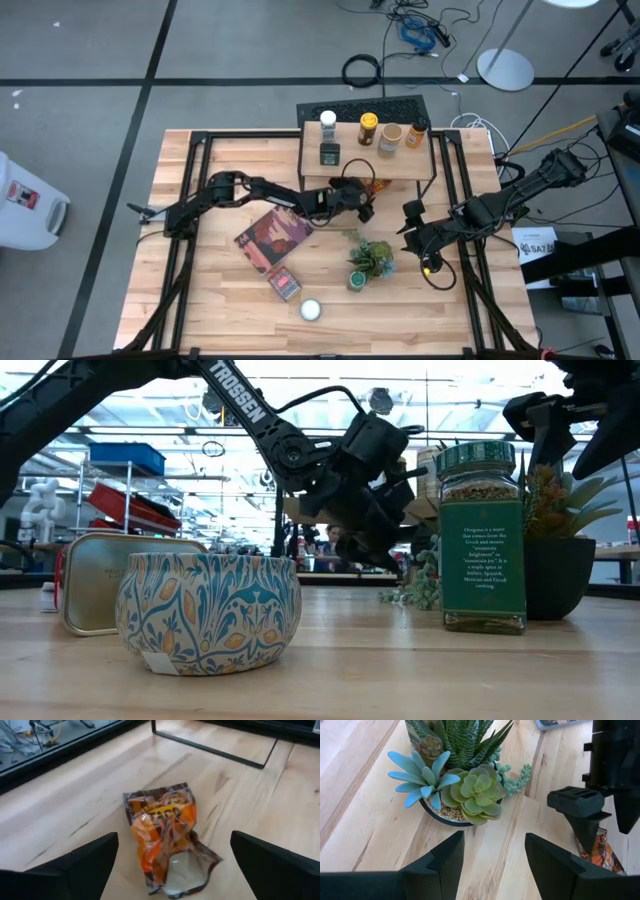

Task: Shelf spices
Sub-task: Put the orange seasoning bag on the shelf

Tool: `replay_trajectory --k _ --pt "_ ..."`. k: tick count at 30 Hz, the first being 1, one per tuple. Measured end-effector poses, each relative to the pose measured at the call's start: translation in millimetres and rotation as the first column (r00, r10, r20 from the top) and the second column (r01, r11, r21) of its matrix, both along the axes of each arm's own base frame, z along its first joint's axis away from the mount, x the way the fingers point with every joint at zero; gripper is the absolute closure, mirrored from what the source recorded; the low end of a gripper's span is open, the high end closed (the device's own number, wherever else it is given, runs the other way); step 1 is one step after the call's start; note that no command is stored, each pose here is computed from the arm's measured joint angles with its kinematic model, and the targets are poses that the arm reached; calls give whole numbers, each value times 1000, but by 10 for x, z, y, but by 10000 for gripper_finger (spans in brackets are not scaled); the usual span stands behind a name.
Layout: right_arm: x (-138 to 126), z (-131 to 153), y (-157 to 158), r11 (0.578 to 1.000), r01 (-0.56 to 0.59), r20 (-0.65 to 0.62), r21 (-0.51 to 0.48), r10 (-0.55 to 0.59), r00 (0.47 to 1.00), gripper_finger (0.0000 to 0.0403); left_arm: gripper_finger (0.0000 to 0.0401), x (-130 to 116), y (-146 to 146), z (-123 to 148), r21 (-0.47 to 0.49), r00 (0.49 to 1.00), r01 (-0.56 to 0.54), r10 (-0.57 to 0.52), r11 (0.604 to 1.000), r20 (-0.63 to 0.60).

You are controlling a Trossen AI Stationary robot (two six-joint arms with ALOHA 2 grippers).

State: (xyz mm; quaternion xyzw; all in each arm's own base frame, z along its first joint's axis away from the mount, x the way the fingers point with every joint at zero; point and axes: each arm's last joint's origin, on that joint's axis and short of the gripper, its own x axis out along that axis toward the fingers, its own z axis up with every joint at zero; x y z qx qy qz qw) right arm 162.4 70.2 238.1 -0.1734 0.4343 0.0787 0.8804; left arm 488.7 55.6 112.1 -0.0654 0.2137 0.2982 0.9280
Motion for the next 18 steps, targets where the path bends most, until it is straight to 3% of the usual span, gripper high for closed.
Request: replay_trajectory --k 10,18 --pt "4 3 2 1000 -1 5 1 1 1000 204 5 2 29 10 -45 999 -29 31 999 45" --pt "8 7 1 1000 2 12 1 -2 1000 204 20 -15 27 -20 -62 999 -39 40 997 14"
